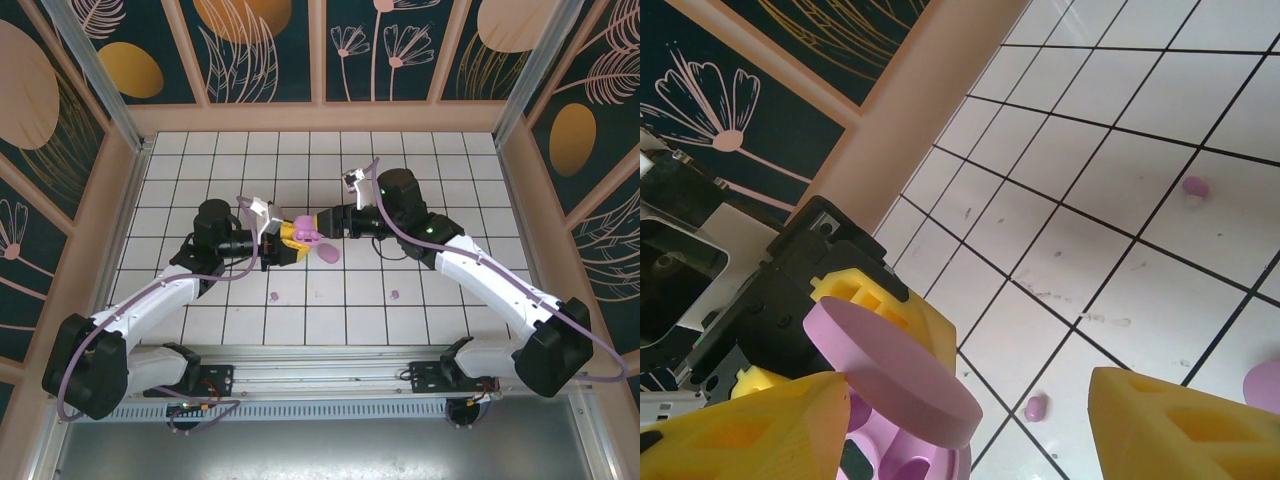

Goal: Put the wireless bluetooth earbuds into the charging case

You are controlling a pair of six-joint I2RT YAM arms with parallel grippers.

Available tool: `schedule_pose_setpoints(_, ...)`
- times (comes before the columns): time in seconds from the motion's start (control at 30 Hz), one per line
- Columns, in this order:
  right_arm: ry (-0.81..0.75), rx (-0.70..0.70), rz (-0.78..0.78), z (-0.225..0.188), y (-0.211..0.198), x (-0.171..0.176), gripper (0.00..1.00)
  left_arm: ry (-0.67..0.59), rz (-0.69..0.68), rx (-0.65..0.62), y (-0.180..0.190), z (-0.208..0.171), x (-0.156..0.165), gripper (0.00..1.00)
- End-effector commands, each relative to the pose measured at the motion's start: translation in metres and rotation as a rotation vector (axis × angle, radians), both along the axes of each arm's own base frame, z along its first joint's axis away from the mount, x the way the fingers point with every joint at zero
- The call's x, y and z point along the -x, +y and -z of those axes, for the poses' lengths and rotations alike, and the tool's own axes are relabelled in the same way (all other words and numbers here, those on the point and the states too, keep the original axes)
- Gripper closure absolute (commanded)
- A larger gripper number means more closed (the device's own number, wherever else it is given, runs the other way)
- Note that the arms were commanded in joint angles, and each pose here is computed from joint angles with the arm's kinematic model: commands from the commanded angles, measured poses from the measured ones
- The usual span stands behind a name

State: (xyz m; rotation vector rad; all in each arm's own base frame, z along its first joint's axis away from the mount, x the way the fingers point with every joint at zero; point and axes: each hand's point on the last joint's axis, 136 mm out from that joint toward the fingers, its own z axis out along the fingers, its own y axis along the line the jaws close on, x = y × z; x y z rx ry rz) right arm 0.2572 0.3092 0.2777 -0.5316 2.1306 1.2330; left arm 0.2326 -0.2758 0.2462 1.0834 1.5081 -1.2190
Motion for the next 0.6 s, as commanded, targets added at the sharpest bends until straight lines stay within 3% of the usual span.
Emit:
schedule_pose_setpoints(0.0, 0.01, -0.006, -0.013, -0.004, -0.001, 0.009, 0.34, -0.077, 0.054, 0.038, -0.004, -0.016, 0.007, 1.0)
schedule_pose_setpoints(0.57, 0.02, 0.001, 0.035, -0.012, -0.017, 0.021, 0.31, -0.048, 0.014, 0.035, -0.003, -0.014, -0.003, 1.0)
